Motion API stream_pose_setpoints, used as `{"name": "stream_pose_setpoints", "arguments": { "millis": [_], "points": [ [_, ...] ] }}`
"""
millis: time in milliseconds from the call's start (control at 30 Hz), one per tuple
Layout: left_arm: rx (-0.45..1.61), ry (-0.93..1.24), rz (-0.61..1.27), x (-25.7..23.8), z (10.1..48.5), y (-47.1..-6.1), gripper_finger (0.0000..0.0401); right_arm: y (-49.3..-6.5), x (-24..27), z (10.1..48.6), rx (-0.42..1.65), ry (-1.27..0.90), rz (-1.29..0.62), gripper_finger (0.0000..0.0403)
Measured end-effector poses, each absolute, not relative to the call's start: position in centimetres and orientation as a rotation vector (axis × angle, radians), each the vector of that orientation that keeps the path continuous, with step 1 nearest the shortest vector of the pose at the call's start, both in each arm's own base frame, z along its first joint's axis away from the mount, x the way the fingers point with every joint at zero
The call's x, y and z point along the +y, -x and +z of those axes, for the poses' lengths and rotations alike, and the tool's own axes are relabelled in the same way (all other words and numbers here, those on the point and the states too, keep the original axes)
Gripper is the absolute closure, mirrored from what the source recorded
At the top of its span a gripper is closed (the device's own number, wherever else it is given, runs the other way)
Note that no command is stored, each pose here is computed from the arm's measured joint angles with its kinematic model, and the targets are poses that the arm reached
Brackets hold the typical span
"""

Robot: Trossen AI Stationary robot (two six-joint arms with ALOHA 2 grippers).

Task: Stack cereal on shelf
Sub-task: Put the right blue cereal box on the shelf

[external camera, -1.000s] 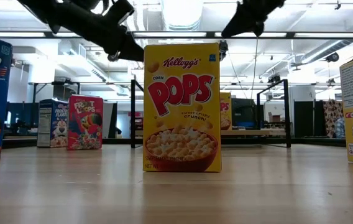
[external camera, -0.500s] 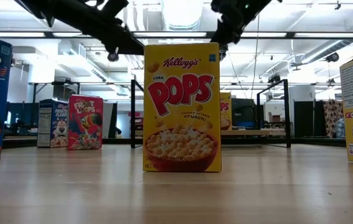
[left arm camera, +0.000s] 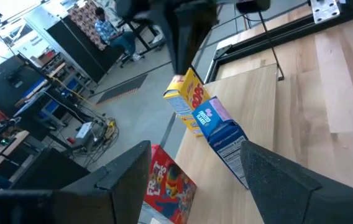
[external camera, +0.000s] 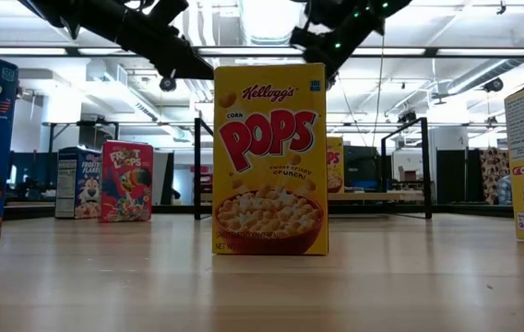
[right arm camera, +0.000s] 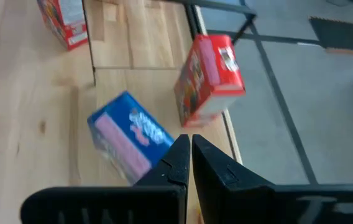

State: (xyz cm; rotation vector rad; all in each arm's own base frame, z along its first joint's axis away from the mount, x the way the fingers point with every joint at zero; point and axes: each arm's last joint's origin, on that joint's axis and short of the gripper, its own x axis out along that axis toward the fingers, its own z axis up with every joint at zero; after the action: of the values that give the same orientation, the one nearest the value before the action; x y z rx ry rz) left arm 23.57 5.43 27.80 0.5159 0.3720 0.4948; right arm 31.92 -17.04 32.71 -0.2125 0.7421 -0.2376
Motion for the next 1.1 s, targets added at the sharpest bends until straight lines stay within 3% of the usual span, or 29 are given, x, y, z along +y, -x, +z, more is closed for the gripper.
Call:
{"name": "stream_pose_setpoints", "arguments": {
  "millis": [400,633,767,1100],
  "points": [
    [0.382,-0.517,0.492,5.4,27.7,-23.6,0.017,-34.3,-20.0,31.4,0.74,0.292,-0.102,0.0394],
    [0.383,-0.516,0.495,5.5,27.7,-23.5,0.017,-34.2,-20.5,31.7,0.746,0.274,-0.155,0.0385],
    [0.383,-0.516,0.496,5.5,27.7,-23.5,0.017,-34.1,-20.5,31.6,0.75,0.232,-0.174,0.0347],
    [0.383,-0.516,0.495,5.5,27.7,-23.6,0.017,-34.2,-20.6,31.5,0.76,0.261,-0.181,0.0182]
  ]
}}
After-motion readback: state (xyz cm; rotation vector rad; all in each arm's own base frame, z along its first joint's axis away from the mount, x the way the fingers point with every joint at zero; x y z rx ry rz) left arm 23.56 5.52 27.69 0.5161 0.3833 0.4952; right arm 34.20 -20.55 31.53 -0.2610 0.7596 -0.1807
